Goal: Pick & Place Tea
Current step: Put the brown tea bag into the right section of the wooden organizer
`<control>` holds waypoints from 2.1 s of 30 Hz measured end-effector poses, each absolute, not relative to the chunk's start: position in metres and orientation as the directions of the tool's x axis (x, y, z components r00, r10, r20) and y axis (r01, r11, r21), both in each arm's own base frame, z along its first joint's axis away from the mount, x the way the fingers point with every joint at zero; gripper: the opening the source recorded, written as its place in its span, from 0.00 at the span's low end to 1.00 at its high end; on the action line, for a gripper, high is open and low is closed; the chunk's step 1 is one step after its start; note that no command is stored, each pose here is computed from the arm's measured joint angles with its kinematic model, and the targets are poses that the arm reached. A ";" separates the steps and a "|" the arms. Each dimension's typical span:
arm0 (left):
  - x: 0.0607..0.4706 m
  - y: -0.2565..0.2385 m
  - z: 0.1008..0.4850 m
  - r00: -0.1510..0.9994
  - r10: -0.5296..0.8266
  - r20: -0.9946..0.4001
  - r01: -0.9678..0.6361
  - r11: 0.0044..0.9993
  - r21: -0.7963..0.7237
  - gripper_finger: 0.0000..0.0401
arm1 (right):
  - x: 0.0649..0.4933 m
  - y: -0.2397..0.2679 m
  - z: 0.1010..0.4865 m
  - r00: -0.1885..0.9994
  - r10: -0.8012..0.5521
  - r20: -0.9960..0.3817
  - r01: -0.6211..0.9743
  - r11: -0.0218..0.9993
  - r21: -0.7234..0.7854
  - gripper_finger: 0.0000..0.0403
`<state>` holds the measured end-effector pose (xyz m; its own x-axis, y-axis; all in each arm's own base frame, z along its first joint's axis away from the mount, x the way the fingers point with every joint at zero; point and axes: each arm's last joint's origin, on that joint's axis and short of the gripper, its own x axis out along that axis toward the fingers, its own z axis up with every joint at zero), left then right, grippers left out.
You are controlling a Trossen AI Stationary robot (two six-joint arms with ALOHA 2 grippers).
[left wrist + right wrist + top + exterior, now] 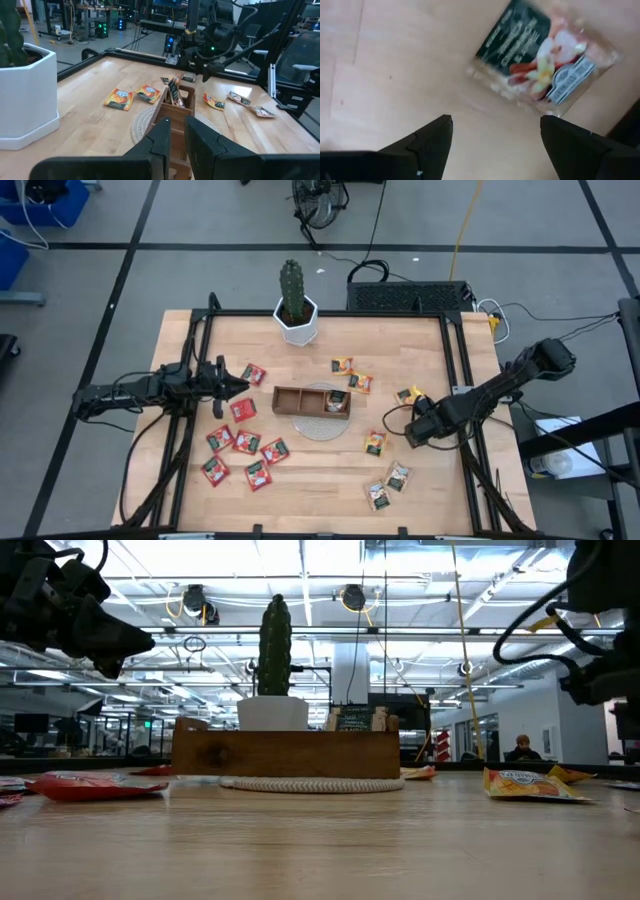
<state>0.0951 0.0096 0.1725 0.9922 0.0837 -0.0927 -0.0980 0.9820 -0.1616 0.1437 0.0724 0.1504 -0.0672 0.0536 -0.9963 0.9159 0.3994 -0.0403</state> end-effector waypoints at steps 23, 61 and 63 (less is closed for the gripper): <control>0.095 0.010 0.173 0.992 0.083 -0.093 -0.098 0.982 -0.162 0.14 | 0.138 0.042 0.157 -0.055 -0.158 -0.986 0.792 0.594 -0.139 0.70; 0.095 0.010 0.173 0.992 0.083 -0.092 -0.098 0.982 -0.162 0.14 | 0.123 0.040 0.114 -0.071 0.126 -0.989 0.878 0.479 -0.002 0.11; 0.095 0.010 0.173 0.992 0.083 -0.092 -0.098 0.982 -0.162 0.14 | 0.126 0.041 0.115 -0.033 0.128 -0.991 0.877 0.479 0.032 0.04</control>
